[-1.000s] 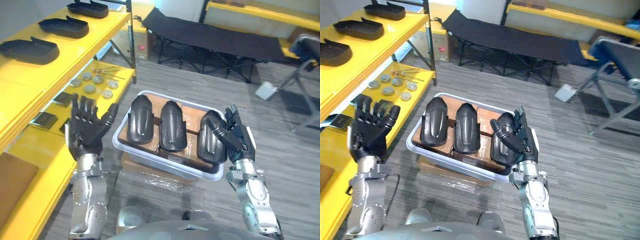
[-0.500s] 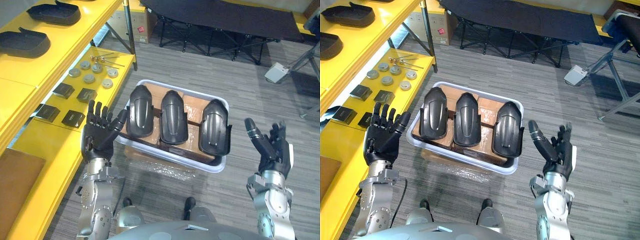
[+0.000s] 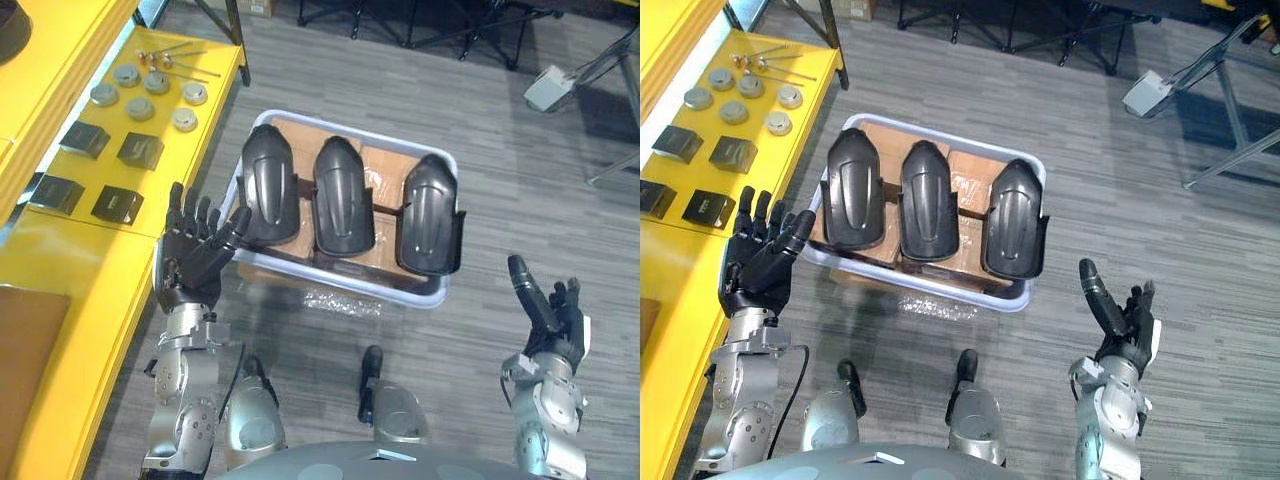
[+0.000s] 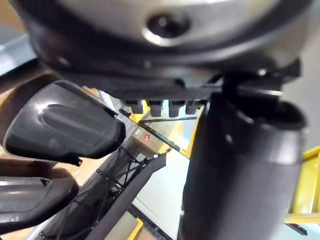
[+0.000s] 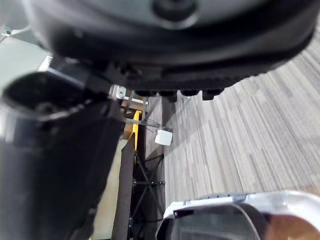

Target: Walk over and take three plastic housings, then place them on the shelf

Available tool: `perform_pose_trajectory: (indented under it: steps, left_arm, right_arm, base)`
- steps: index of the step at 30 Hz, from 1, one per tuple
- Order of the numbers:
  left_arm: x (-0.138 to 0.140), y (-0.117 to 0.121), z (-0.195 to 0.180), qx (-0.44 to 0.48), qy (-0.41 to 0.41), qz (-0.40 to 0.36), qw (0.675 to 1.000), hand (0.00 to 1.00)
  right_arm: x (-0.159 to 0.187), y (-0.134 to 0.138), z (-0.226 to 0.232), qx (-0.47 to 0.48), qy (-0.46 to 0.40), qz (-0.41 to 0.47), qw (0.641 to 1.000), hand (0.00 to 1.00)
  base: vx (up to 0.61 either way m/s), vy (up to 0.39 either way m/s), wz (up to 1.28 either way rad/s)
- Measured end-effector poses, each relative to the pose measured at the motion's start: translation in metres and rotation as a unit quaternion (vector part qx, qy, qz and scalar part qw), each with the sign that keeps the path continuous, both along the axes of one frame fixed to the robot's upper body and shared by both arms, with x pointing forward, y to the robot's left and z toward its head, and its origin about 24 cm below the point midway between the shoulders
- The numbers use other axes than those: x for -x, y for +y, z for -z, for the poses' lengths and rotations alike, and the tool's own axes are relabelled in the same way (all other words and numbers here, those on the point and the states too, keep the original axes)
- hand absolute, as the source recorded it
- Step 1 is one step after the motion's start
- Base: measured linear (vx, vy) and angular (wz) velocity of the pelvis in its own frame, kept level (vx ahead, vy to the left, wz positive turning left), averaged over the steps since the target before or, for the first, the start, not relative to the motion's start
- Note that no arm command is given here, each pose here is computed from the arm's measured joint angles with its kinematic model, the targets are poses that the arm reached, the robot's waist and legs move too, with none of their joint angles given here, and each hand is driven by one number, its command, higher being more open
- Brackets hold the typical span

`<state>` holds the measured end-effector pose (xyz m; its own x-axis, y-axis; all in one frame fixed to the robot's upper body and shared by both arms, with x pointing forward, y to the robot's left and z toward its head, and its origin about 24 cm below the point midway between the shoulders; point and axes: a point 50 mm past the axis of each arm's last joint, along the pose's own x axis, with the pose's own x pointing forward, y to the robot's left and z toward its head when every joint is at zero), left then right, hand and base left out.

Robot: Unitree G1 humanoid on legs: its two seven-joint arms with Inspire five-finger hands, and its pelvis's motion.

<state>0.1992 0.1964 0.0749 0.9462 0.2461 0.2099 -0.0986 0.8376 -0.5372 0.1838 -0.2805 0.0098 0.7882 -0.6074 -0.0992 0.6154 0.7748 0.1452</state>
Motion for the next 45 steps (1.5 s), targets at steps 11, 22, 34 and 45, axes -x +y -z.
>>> perform_pose_trajectory:
  steps: [11,22,34,45]
  left_arm:
    - [-0.008,-0.006,-0.020,-0.052,-0.038,0.006,0.998,1.00]
    - [-0.009,-0.016,-0.018,-0.060,-0.031,0.036,0.997,1.00]
    - [-0.013,-0.018,-0.012,-0.062,-0.016,0.041,0.997,1.00]
    - [-0.014,-0.017,-0.009,-0.069,-0.003,0.032,0.997,1.00]
  right_arm:
    - [-0.100,-0.069,-0.104,0.120,-0.093,0.005,0.988,1.00]
    - [-0.111,-0.086,-0.109,0.173,-0.007,0.012,0.985,1.00]
    - [-0.120,-0.099,-0.119,0.207,0.072,-0.019,0.975,1.00]
    - [-0.123,-0.109,-0.101,0.252,0.199,-0.052,0.946,1.00]
  base:
    - [-0.05,0.011,0.27]
    - [-0.03,0.013,-0.05]
    - [-0.03,0.020,-0.02]
    - [-0.04,0.010,0.04]
